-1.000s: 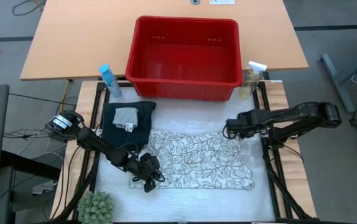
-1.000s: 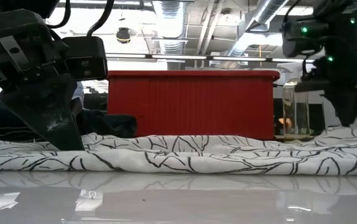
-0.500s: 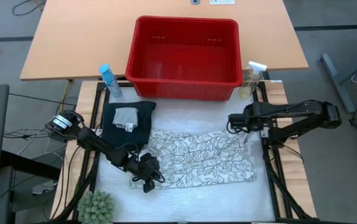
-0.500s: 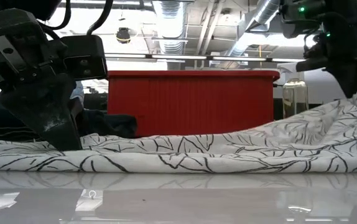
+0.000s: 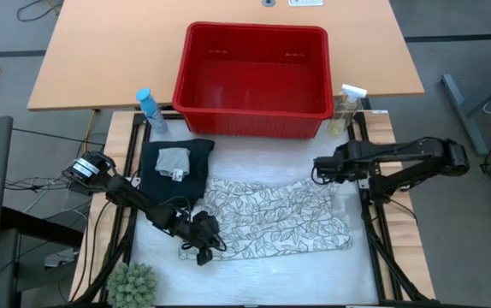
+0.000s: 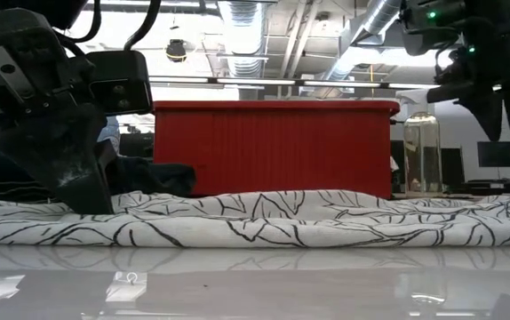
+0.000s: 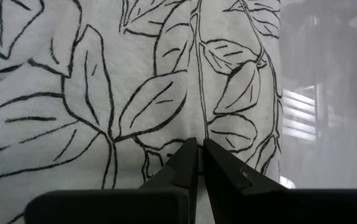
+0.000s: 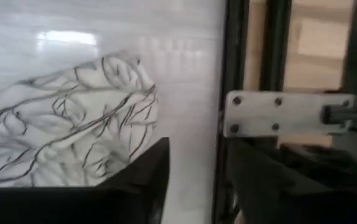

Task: Fold Laundry from Bin
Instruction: Fold the white patterned shirt

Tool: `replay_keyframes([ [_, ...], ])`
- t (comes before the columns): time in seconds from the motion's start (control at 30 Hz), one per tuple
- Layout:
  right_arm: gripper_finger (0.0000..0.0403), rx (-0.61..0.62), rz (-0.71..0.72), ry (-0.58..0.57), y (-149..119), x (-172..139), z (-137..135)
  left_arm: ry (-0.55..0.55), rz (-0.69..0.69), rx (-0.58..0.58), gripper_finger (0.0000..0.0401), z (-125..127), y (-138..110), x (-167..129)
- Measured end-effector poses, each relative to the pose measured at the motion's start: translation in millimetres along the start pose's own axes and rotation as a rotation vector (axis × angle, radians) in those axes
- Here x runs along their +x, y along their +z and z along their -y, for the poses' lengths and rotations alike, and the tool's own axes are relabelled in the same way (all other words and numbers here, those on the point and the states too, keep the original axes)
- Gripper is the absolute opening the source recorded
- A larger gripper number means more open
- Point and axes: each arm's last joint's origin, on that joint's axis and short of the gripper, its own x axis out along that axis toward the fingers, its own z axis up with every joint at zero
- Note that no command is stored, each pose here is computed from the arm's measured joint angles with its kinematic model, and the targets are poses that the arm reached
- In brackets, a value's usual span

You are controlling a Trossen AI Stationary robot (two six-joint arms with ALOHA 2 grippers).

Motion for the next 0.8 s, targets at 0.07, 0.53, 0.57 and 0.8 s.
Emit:
replay_keyframes([
  [0.07, 0.0206, -0.016, -0.018, 0.066, -5, -1, -6, -0.001, -0.001, -0.006, 0.0018, 0, 0, 0],
  [0.53, 0.0191, -0.114, -0.194, 0.116, -110, 6, -52, 0.000, -0.004, -0.022, 0.0018, 0, 0, 0],
  [0.57, 0.0190, -0.124, -0.213, 0.114, -120, 8, -54, 0.000, -0.004, -0.022, 0.0018, 0, 0, 0],
  [0.8, 0.0190, -0.141, -0.219, 0.040, -175, 14, -44, 0.003, -0.008, -0.019, 0.0018, 0, -1, 0],
])
